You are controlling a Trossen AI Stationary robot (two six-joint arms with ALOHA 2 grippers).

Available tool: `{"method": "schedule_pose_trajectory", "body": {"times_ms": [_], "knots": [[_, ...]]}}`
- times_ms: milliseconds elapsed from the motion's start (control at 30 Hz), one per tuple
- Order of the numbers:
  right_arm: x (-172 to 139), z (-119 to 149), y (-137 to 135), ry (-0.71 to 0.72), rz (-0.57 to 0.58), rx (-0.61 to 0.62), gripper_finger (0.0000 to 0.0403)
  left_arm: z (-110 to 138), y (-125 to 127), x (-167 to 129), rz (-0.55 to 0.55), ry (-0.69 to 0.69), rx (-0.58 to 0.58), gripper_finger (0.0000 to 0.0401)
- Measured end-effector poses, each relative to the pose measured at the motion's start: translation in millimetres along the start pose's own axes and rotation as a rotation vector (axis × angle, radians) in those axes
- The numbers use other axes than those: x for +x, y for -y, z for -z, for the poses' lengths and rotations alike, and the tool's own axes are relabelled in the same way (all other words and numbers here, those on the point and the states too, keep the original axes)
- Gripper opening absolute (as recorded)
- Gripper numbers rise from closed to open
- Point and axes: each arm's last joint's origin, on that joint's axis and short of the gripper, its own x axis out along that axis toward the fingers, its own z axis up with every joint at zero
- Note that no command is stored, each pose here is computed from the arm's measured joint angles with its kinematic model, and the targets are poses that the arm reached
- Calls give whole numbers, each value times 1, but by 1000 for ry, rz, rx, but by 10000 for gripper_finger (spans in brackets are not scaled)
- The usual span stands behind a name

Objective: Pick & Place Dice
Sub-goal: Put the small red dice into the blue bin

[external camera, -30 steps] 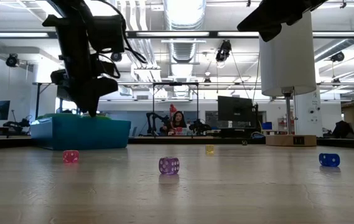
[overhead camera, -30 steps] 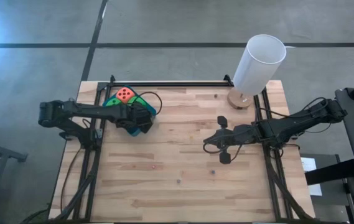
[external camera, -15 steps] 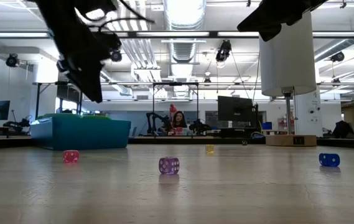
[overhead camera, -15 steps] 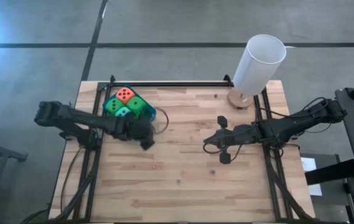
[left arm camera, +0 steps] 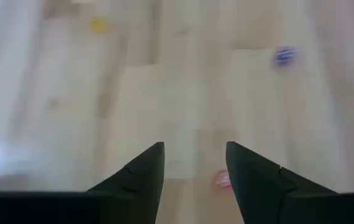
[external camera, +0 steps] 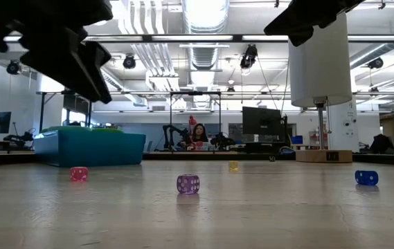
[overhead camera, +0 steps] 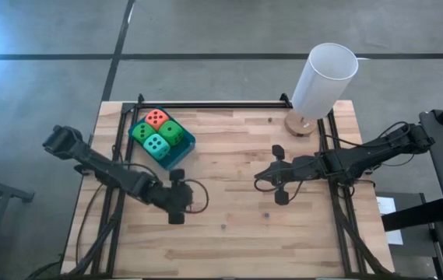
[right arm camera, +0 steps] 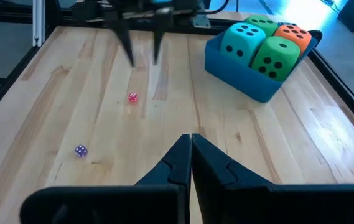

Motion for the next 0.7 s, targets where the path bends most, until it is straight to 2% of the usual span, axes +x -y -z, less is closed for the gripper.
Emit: {"method": "schedule_pose_trajectory", "body": {"times_ms": [233, 700], "knots": [[0, 0, 0, 0, 0, 0, 8, 23, 5, 17, 182, 56, -43, 168], [0, 0, 0, 0, 0, 0, 8, 54, 1, 30, 203, 94, -60, 184]]}}
